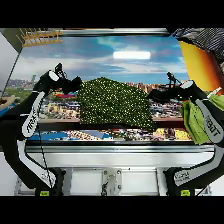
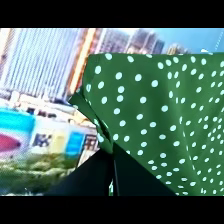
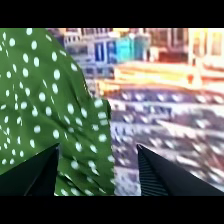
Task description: Fold the clothes and pants, and hang the long-sleeved shirts on hangers.
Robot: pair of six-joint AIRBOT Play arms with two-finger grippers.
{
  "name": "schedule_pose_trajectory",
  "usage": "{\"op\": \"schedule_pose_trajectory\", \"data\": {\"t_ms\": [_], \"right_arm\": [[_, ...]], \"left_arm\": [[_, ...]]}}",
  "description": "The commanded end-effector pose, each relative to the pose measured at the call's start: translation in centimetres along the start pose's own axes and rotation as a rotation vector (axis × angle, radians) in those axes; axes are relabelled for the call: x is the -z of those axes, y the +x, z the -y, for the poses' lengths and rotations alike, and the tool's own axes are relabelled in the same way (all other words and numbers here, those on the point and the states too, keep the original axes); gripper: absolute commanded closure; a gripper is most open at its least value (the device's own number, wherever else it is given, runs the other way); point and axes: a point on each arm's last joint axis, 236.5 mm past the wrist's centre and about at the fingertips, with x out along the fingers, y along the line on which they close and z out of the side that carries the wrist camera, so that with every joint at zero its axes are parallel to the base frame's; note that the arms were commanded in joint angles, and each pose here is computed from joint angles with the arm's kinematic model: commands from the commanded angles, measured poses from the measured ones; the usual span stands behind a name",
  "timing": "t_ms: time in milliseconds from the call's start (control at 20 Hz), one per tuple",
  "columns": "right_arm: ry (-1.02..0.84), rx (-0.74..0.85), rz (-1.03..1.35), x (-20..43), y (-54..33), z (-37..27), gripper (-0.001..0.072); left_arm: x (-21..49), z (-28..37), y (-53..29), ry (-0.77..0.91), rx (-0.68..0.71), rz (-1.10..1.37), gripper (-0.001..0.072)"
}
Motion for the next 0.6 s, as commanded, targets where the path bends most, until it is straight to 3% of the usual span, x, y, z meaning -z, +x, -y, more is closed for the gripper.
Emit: {"op": "schedule_pose_trajectory", "data": {"t_ms": [0,100,150,200,350,550], "right_arm": [[0.003,-0.033,-0.004,-1.0,3.2,-1.2,0.0203],[0.016,-0.049,0.03,-1.8,3.8,-1.9,0.021],[0.018,-0.054,0.048,-2.2,3.9,-2.3,0.0414],[0.011,-0.058,0.057,-2.6,3.6,-2.7,0.0701],[-0.101,-0.07,0.157,-5.8,-0.5,-5.5,0.0702],[-0.292,-0.109,0.393,-10.5,-12.6,-13.5,0.0702]], "left_arm": [[-0.2,0.1,-0.1,0.002,0.002,0.003,0.0705],[-0.1,0.1,-0.1,0.002,0.002,0.002,0.0705],[-0.1,0.2,-0.2,0.003,0.003,0.0,0.0705],[-0.2,0.5,-0.6,0.007,0.006,0.004,0.0705],[-3.1,3.3,-5.6,0.102,0.052,0.123,0.0705],[-8.2,10.9,-21.0,0.282,0.164,0.403,0.0705]]}}
